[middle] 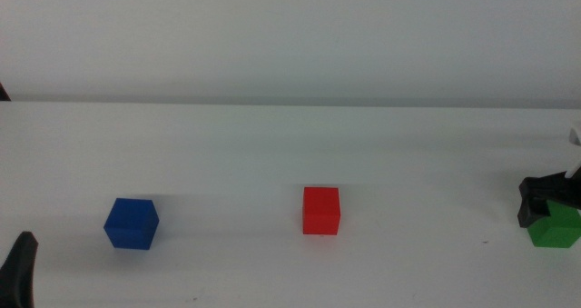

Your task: Stack red cubes first, then green, then blue cubes in a specific spot.

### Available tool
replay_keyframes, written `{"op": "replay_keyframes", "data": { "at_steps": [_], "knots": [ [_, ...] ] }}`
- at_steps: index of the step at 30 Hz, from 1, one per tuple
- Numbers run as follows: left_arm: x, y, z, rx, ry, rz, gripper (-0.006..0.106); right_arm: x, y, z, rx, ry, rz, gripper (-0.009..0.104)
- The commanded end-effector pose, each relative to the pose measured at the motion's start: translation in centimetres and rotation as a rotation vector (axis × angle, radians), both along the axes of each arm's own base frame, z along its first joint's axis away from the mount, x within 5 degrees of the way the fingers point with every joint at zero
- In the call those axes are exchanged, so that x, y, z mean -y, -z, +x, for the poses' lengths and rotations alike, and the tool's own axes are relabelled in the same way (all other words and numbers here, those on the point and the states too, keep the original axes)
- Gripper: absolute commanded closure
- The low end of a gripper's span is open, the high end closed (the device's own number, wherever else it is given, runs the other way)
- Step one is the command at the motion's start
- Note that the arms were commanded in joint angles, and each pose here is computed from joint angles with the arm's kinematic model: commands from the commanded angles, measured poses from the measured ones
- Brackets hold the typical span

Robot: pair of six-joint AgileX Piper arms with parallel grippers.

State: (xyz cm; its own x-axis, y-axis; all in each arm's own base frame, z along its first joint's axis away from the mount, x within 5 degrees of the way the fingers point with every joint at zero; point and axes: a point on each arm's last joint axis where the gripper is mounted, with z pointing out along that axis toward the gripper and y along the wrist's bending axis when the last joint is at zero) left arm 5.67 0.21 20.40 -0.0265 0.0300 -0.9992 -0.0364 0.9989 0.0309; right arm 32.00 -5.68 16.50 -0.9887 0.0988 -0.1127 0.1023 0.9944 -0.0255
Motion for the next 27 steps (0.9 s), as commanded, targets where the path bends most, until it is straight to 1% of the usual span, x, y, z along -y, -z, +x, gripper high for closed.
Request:
{"op": "replay_keyframes", "data": {
  "at_steps": [1, 3, 4, 7, 9, 11, 13, 15, 17, 19, 21, 23, 25, 27],
  "knots": [
    [0.0, 1.0, -0.1, 0.016, -0.002, -0.004, 0.010, 0.1, 0.3, 0.4, 0.010, -0.008, -0.016, 0.004],
    [0.0, 1.0, -0.1, 0.016, -0.002, -0.004, 0.010, 0.2, 0.7, 0.5, 0.005, 0.009, -0.016, 0.013],
    [0.0, 1.0, -0.1, 0.016, -0.002, -0.002, 0.010, 0.3, 0.8, 0.5, 0.006, 0.014, -0.022, 0.021],
    [0.0, 1.0, -0.1, 0.016, -0.002, -0.002, 0.010, 0.4, 0.9, 0.7, 0.019, 0.037, -0.045, 0.054],
    [0.0, 1.0, -0.1, 0.016, -0.002, -0.004, 0.010, -0.1, 0.5, 0.9, 0.031, 0.020, -0.070, 0.078],
    [0.0, 1.0, -0.1, 0.016, -0.002, -0.004, 0.010, -1.9, -1.3, 1.1, 0.062, 0.010, -0.072, 0.090],
    [0.0, 1.0, -0.1, 0.016, -0.002, -0.004, 0.010, -4.8, -4.1, 1.3, 0.115, 0.024, -0.055, 0.091],
    [0.0, 1.0, -0.1, 0.016, -0.002, -0.004, 0.010, -9.0, -7.6, 1.5, 0.166, 0.015, -0.036, 0.091],
    [0.0, 1.0, -0.1, 0.016, -0.002, -0.004, 0.010, -13.0, -9.8, 1.6, 0.178, -0.015, -0.036, 0.091],
    [0.0, 1.0, -0.1, 0.016, -0.002, -0.004, 0.010, -17.1, -11.0, 1.9, 0.186, -0.015, -0.030, 0.091],
    [0.0, 1.0, -0.1, 0.016, -0.002, -0.004, 0.010, -21.8, -10.7, 1.6, 0.170, -0.065, -0.034, 0.091],
    [0.0, 1.0, -0.1, 0.016, -0.002, -0.004, 0.010, -25.7, -9.8, 1.0, 0.165, -0.115, -0.023, 0.091],
    [0.0, 1.0, -0.1, 0.016, -0.002, -0.004, 0.010, -28.4, -9.0, 0.5, 0.160, -0.120, -0.012, 0.091],
    [0.0, 1.0, -0.1, 0.016, -0.002, -0.004, 0.010, -29.8, -8.4, 0.2, 0.143, -0.122, -0.018, 0.091]
  ]
}}
